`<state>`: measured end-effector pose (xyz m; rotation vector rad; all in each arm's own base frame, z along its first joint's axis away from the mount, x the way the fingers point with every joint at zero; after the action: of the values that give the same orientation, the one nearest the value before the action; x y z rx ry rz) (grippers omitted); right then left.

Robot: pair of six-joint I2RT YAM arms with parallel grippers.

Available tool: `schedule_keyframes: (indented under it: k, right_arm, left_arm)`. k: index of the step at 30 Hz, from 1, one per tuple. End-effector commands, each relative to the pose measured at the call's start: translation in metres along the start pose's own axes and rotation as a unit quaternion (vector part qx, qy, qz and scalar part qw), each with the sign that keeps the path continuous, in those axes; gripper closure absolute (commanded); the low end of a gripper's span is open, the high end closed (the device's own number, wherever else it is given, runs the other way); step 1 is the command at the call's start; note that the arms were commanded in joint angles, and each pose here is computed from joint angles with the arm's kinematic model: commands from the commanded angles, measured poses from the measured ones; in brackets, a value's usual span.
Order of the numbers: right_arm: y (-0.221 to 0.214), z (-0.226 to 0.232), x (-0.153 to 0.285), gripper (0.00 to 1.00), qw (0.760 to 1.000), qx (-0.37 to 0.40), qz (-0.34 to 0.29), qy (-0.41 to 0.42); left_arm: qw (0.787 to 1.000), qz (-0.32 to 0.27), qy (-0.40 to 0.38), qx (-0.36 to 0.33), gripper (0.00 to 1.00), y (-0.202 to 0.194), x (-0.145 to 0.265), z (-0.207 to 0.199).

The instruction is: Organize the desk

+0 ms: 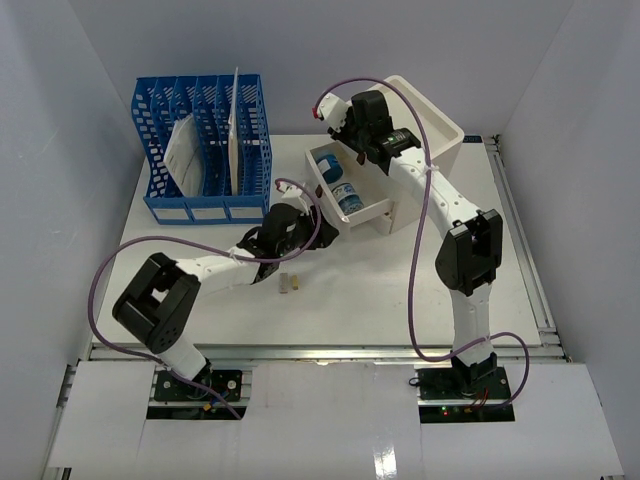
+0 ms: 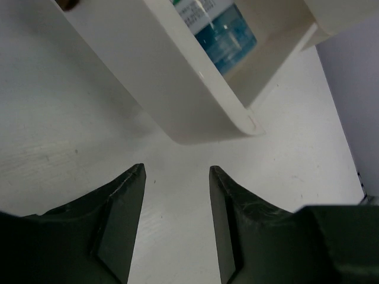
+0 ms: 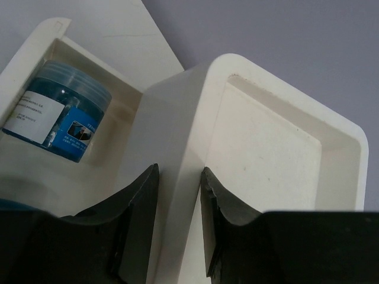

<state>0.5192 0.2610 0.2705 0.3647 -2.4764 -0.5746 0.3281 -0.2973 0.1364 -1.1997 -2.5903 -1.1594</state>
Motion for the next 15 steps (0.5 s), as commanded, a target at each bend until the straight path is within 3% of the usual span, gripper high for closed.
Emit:
schedule_keyframes:
  k: [1,6,11,15]
  right_arm:
    - [-0.005,0.03,-0.006,0.75,0.998,0.008,-0.013,0.055]
    - [-0.011,0.033,-0.009,0.75,0.998,0.005,-0.011,0.061]
    - [-0.013,0.039,-0.012,0.76,0.997,-0.003,-0.012,0.07]
    - [-0.012,0.043,-0.013,0.77,0.997,-0.012,-0.013,0.077]
  left_arm:
    - [0.993,-0.04,0.106,-0.036,0.45,0.026,0.0,0.021]
    - [0.981,-0.059,0.178,-0.056,0.49,0.035,0.007,0.043]
    - [0.973,-0.019,0.218,-0.072,0.56,0.03,-0.021,0.054]
    - [0.995,0.005,0.073,-0.063,0.57,0.038,-0.076,-0.018]
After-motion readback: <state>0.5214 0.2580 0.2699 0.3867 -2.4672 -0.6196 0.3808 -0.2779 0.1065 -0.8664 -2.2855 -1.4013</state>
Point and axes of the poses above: each gripper's point midway between its finger pads, its own x axis back along the fingers, its own z axis along the line the jaws close on, y = z × x, the point moved 2 cm from there along x, back along the fingers, and after that the axes turned 13 degrees about x, right-handed, at the moved point
